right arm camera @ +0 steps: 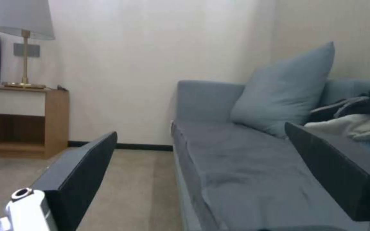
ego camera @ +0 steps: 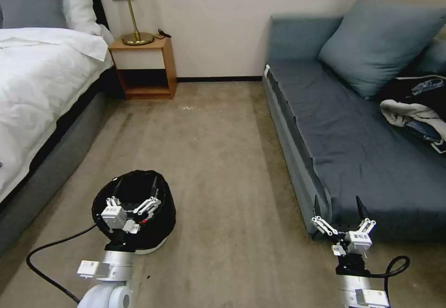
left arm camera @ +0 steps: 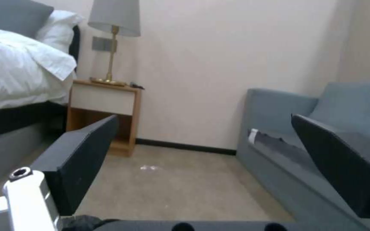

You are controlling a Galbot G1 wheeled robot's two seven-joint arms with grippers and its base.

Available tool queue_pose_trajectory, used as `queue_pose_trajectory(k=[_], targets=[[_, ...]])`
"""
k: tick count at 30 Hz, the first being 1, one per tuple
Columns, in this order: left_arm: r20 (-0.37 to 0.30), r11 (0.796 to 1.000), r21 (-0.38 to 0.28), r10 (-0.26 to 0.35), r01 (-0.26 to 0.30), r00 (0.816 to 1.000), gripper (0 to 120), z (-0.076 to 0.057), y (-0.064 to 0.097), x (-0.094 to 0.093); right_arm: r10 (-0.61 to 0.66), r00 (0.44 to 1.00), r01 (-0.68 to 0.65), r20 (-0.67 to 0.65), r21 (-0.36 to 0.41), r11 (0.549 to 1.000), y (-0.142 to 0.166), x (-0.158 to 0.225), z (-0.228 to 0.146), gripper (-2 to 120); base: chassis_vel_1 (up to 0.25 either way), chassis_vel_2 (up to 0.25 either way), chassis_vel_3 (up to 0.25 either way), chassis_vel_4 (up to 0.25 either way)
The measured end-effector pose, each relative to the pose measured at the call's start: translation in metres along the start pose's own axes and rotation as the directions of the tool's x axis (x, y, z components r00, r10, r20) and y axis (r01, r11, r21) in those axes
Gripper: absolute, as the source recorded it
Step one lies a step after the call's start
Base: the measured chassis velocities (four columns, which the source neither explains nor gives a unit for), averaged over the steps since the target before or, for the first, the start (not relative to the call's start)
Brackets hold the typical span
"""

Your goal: Pick up the trash bin, then pick up the garbage on the floor and place it into the trash bin.

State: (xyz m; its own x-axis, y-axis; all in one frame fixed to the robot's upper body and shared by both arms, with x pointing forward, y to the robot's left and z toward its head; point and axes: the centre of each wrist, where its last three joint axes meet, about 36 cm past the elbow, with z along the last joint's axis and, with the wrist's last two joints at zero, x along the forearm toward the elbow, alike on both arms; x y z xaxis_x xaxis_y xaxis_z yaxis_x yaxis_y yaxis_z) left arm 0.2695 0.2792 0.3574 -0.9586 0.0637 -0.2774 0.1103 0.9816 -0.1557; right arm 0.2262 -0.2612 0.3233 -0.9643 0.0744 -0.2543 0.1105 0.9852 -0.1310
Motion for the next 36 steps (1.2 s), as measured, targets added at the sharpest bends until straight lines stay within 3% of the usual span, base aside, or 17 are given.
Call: queue_pose_trajectory(k=[36], targets=[[-0.001, 1.000, 0.000, -0.001, 0.001, 1.000, 100, 0.0005, 0.0002, 0.0002, -0.001, 1.000, 0.001, 0.000, 0.000, 1.000, 0.0000, -0.0001, 0.0000, 100, 0.000, 0.000, 0.000, 0.000]])
